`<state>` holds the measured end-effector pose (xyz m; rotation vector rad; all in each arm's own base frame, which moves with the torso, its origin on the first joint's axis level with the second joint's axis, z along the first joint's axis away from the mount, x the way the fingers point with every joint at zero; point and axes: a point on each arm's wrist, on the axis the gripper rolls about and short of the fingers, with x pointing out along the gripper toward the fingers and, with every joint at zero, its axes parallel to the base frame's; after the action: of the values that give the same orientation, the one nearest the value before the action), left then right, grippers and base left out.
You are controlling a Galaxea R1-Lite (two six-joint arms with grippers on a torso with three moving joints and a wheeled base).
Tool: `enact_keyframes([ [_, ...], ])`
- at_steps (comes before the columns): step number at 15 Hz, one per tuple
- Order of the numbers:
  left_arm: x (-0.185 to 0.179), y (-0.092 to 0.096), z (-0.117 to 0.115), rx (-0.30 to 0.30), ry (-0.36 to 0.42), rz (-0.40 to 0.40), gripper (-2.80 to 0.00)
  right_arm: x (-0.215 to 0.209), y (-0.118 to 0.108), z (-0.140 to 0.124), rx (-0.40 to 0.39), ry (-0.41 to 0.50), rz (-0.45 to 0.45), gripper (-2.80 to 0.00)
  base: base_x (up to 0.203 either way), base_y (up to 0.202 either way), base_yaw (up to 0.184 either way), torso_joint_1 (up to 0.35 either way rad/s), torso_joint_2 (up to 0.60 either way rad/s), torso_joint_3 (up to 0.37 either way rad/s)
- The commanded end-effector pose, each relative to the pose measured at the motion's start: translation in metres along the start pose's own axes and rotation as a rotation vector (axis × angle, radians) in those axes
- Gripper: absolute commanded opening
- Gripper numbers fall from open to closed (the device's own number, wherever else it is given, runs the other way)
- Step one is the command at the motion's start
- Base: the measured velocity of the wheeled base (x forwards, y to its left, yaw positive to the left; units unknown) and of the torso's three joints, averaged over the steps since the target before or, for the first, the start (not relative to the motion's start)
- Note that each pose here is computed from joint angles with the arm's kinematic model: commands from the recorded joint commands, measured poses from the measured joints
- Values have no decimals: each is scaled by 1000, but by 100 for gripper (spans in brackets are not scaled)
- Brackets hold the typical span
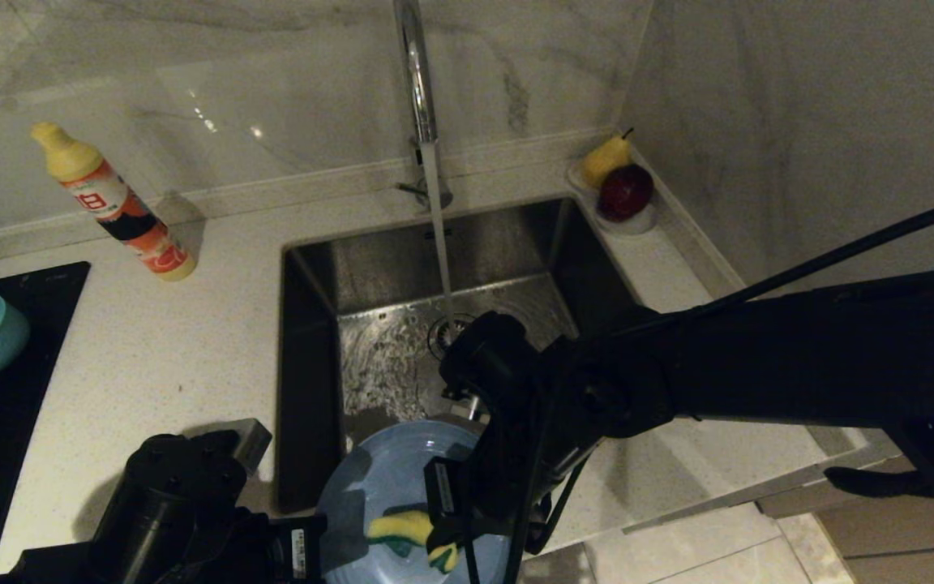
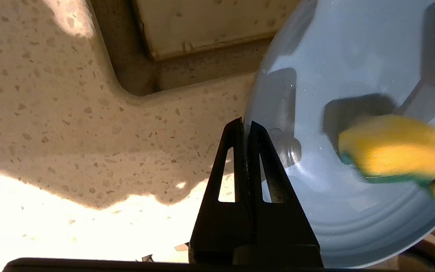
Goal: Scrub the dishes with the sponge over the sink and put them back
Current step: Wipe the plate
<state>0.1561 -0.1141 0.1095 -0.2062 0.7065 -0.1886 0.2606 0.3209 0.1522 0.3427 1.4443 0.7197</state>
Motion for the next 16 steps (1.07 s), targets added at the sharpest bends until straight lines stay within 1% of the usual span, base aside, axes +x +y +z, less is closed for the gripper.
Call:
enact_keyframes([
  [1,0,0,-1,-4,2,1,-280,-6,-6,6,24,-15,1,-280,0,0,0,0,0,0],
  [3,1,1,-3,-2,15,3,-280,-13,-8,7,34,-26,3,-280,0,0,0,0,0,0],
  [6,1,1,-3,-5,13,5,-280,-22,-11,9,51,-43,3,-280,0,0,0,0,0,0],
  [9,1,4,-6,-4,21,15,-280,-33,-10,5,52,-55,10,-280,0,0,0,0,0,0],
  [16,0,4,-6,-5,15,13,-280,-45,-23,-10,96,-21,-28,-280,0,0,0,0,0,0],
])
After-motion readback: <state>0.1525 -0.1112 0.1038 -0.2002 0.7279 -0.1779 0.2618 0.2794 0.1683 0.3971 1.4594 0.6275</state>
